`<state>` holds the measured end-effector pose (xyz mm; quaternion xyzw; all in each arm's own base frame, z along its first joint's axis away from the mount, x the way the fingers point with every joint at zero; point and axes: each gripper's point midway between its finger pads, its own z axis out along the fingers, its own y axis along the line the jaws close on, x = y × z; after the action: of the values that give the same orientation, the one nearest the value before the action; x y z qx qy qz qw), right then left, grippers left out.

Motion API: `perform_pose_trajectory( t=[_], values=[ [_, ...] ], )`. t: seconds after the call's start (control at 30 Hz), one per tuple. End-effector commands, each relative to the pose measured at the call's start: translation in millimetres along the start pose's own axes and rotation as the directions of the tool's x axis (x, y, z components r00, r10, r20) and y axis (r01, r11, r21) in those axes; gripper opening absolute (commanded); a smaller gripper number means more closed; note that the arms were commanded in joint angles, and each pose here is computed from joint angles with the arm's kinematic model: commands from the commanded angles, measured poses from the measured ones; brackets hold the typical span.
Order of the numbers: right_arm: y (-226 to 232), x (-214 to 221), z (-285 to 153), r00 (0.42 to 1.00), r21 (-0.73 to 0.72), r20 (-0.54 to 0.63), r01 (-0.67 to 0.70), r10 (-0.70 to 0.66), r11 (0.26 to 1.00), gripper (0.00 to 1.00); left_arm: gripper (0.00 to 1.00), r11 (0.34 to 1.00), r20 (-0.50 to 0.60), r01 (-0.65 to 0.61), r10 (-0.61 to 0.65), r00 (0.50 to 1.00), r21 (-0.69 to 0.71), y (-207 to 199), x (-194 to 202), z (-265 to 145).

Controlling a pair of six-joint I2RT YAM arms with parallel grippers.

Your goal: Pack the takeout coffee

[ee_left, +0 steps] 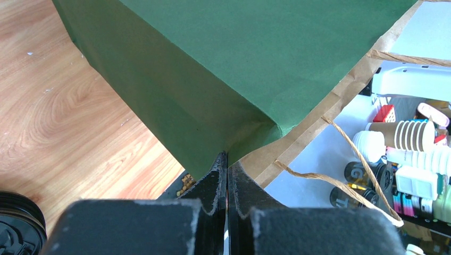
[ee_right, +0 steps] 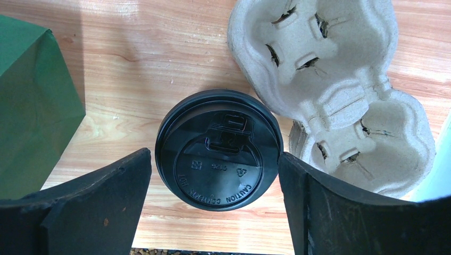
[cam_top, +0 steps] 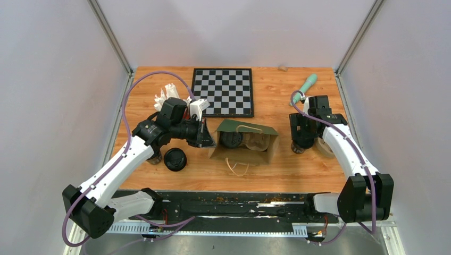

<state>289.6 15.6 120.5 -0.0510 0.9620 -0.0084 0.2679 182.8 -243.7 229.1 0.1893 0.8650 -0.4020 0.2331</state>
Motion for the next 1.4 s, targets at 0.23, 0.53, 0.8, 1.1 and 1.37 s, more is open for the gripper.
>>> perform_pose_trajectory(
  t=[0.23, 0.53, 0.8, 1.1, 1.37],
  values=[
    [-1.3, -13.6, -7.7, 0.999, 0.013, 0.037, -0.011, 0.01, 1.0, 0.9, 0.0, 0.999, 0.041, -0.048, 0.047, 0.998, 0.023, -12.4, -11.0, -9.3],
    [-2.1, -12.3, -6.3, 0.999, 0.017, 0.033, -0.012, 0.011, 1.0, 0.88, 0.0, 0.999, 0.04, -0.046, 0.045, 0.998, 0.023, -11.9, -10.4, -9.1],
    [0.2, -4.3, 2.0, 1.0, 0.008, 0.013, -0.013, 0.013, 1.0, 0.85, 0.0, 0.999, 0.042, -0.049, 0.048, 0.998, 0.022, -12.0, -10.3, -9.9],
    [-0.5, -2.4, 5.5, 1.0, 0.01, 0.004, -0.009, 0.009, 1.0, 0.85, 0.0, 0.999, 0.044, -0.05, 0.049, 0.998, 0.022, -12.8, -10.6, -10.4],
    [-0.6, 1.3, 7.9, 1.0, 0.012, -0.006, -0.01, 0.01, 1.0, 0.85, 0.0, 0.999, 0.044, -0.048, 0.047, 0.998, 0.021, -12.3, -10.5, -10.6]
  ],
)
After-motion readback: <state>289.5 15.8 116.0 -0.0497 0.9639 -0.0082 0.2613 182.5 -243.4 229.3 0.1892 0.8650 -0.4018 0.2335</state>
